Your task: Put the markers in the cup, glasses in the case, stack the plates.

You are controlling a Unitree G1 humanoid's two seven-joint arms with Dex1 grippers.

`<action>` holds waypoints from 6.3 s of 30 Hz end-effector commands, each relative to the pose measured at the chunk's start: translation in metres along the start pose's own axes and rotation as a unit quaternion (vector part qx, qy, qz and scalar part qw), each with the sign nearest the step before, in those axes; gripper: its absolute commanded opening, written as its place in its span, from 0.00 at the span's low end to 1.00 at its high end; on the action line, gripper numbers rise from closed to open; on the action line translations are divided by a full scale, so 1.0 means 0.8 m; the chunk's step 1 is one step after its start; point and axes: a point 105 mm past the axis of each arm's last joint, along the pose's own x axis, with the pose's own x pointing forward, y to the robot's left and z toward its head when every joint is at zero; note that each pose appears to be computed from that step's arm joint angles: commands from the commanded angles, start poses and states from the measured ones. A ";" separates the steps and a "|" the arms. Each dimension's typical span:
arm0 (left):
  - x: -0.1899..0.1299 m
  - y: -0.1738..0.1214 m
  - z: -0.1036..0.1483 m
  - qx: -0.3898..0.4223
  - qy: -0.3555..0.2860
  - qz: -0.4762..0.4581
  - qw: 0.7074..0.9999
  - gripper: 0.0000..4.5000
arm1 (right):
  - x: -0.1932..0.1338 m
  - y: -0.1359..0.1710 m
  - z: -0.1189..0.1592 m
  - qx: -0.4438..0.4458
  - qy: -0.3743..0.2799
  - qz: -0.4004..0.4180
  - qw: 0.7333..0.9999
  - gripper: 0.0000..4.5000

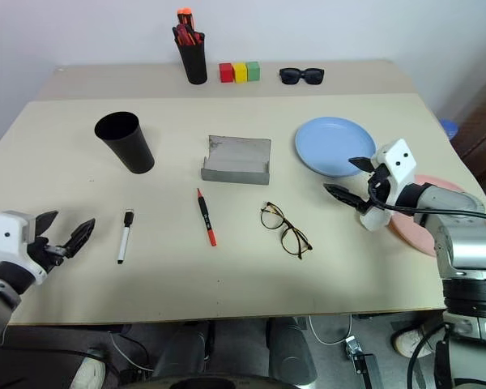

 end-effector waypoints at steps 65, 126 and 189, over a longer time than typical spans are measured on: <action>0.137 0.005 0.223 -0.018 -0.255 0.135 0.957 0.01 | 0.189 0.194 0.203 0.005 -0.282 0.086 0.956 1.00; 0.112 -0.216 0.036 -0.001 0.233 -0.162 0.959 0.99 | 0.092 0.200 0.120 -0.092 -0.149 0.257 0.950 1.00; 0.185 -0.019 0.210 -0.045 -0.252 0.128 0.958 0.62 | 0.162 0.222 0.183 0.007 -0.274 0.166 0.947 1.00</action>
